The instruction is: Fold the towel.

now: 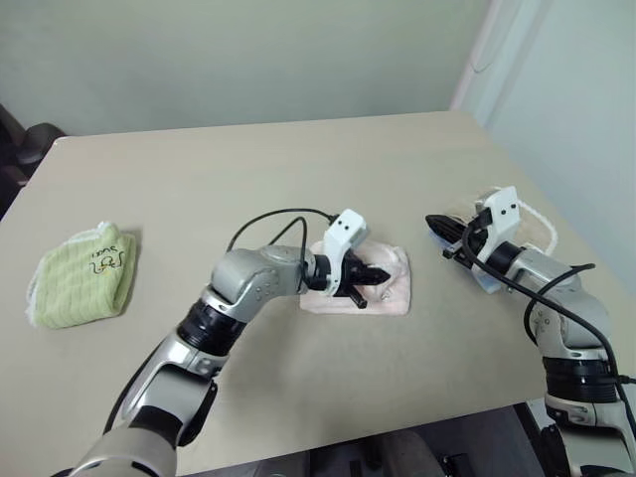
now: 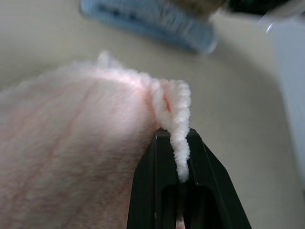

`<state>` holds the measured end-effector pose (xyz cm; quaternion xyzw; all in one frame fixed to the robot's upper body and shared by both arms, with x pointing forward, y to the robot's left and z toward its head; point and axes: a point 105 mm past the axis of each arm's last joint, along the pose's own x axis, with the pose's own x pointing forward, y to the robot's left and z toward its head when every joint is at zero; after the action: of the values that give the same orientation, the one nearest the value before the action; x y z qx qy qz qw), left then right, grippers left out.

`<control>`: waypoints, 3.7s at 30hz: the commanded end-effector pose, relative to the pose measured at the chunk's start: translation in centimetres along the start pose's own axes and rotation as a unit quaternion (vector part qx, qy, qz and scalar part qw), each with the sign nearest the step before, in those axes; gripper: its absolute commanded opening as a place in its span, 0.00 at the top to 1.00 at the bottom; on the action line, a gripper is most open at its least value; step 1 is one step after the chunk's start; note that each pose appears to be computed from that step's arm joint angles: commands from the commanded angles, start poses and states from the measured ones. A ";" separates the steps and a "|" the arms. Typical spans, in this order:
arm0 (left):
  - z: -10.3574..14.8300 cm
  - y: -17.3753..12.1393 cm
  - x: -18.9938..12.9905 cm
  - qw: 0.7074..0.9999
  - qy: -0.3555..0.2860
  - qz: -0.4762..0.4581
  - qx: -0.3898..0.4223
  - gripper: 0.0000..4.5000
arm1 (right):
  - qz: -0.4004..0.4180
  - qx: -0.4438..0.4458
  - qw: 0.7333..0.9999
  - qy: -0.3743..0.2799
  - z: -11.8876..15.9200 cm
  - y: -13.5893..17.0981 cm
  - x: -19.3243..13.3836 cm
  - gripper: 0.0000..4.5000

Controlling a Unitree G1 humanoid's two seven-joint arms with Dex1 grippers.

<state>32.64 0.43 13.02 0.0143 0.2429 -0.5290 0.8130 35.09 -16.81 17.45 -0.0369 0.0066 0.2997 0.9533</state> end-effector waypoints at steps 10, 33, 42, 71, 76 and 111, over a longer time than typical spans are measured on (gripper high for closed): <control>4.9 -1.5 -1.1 0.983 -0.135 -0.074 -0.096 0.27 | 0.003 -0.015 1.000 -0.019 1.4 0.3 -0.2 1.00; 1.5 6.0 -10.2 0.985 -0.164 0.011 0.061 0.99 | 0.157 0.011 0.988 -0.009 1.6 7.7 2.0 1.00; -2.1 5.8 -7.7 0.994 -0.098 -0.005 0.054 0.99 | 0.173 0.020 0.983 0.059 -3.1 9.6 2.0 1.00; 5.0 7.4 -13.8 0.933 -0.349 -0.006 -0.090 0.99 | 0.129 0.024 0.991 0.018 0.2 4.9 -0.8 1.00; 4.7 8.0 -14.8 0.936 -0.340 0.030 -0.083 1.00 | 0.125 0.053 0.990 0.036 -0.1 4.1 -1.3 0.65; -4.8 6.8 -7.1 0.961 -0.052 -0.032 -0.270 0.00 | 0.059 0.140 0.988 0.023 0.2 2.1 -0.1 0.00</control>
<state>34.69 11.67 10.78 -0.2373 0.3129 -0.4637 0.7942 33.54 -14.93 15.85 0.0986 0.1069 0.3547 0.9236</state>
